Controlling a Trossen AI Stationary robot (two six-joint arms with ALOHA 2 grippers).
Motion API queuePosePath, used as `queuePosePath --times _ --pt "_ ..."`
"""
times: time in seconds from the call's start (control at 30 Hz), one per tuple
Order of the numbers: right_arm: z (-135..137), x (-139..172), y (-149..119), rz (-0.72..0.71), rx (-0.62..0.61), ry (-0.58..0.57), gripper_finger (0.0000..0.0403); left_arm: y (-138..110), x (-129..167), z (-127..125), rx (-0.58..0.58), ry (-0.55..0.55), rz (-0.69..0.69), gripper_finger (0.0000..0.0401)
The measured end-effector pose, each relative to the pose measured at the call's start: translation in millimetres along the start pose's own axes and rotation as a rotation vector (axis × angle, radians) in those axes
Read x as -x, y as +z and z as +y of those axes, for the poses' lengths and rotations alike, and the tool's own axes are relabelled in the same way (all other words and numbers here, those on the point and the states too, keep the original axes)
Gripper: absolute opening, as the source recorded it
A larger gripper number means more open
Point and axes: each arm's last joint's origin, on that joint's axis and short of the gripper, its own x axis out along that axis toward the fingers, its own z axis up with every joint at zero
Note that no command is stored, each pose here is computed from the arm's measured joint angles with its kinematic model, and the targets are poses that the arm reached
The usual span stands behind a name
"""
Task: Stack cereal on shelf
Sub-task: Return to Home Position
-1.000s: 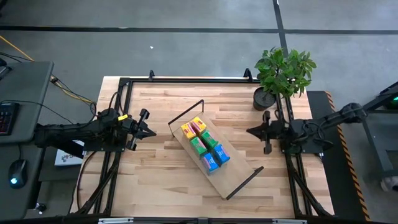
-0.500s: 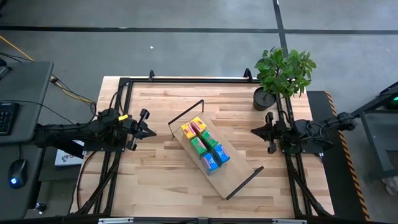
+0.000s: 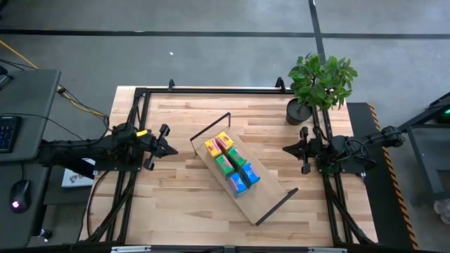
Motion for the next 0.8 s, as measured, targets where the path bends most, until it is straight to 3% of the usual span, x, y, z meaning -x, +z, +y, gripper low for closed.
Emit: queuePosePath --times 0.53,0.8 --pt "0 0 0 0.001 0.000 0.000 0.0000 0 0 -1 0.010 -0.006 0.001 0.0001" --pt "0 0 0 0.001 0.000 0.000 0.0000 9 9 -13 -0.029 -0.078 -0.092 0.0003"
